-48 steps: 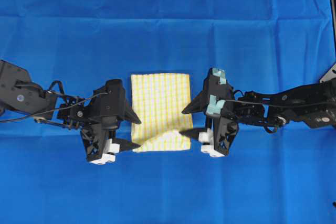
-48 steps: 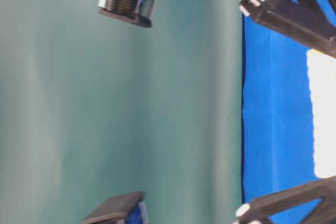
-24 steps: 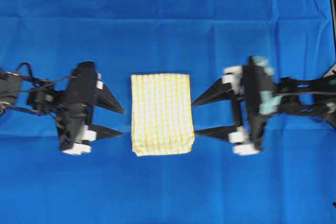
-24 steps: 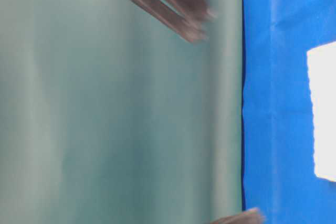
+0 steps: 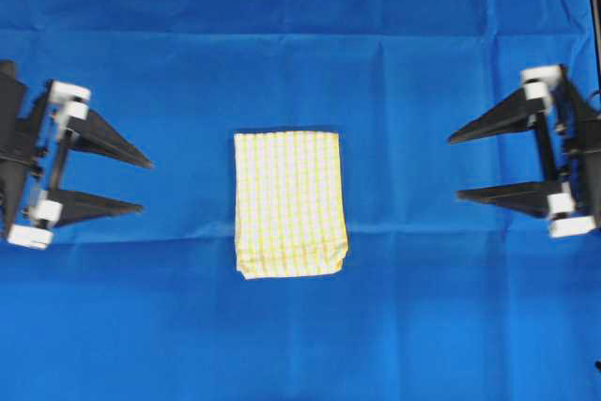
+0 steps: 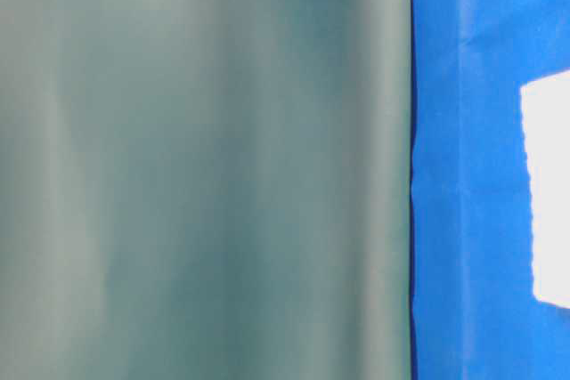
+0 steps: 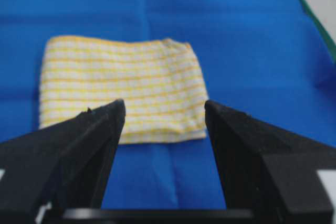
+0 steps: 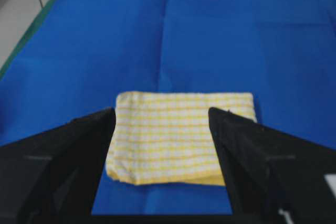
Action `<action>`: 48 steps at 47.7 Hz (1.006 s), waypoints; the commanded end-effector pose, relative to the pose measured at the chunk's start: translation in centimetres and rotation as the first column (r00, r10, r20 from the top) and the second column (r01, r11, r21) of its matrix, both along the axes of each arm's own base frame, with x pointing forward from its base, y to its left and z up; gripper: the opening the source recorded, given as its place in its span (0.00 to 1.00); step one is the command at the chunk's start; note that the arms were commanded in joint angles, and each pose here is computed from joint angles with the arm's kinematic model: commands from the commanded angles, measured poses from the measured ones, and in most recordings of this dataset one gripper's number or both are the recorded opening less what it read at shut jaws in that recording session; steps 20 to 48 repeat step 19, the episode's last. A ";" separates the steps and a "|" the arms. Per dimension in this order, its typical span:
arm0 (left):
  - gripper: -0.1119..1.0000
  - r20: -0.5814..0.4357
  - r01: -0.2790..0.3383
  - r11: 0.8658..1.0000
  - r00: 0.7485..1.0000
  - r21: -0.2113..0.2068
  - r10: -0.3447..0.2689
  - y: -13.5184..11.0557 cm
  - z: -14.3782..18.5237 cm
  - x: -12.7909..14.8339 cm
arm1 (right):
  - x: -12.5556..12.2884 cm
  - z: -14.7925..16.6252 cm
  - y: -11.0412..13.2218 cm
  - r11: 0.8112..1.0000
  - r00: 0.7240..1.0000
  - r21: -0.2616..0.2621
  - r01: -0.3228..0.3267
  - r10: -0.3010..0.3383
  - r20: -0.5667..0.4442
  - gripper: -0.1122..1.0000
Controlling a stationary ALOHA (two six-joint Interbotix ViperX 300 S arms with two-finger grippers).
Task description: Fold the yellow towel.
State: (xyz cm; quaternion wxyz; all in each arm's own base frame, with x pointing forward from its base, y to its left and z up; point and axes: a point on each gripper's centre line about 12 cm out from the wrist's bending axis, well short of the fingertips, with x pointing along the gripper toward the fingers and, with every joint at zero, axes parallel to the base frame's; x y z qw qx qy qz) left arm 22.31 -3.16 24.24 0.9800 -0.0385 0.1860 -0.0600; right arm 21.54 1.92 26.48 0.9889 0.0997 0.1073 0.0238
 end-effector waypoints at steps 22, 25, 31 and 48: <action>0.60 0.153 -0.081 0.997 0.985 -0.008 0.081 2.2 -1.5 -5.8 | -4.1 -3.5 -2.2 0.996 0.997 -0.054 0.070 -0.072 -0.027 0.75; 0.60 0.153 -0.081 0.997 0.985 -0.008 0.081 2.2 -1.5 -5.8 | -4.1 -3.5 -2.2 0.996 0.997 -0.054 0.070 -0.072 -0.027 0.75; 0.60 0.153 -0.081 0.997 0.985 -0.008 0.081 2.2 -1.5 -5.8 | -4.1 -3.5 -2.2 0.996 0.997 -0.054 0.070 -0.072 -0.027 0.75; 0.60 0.153 -0.081 0.997 0.985 -0.008 0.081 2.2 -1.5 -5.8 | -4.1 -3.5 -2.2 0.996 0.997 -0.054 0.070 -0.072 -0.027 0.75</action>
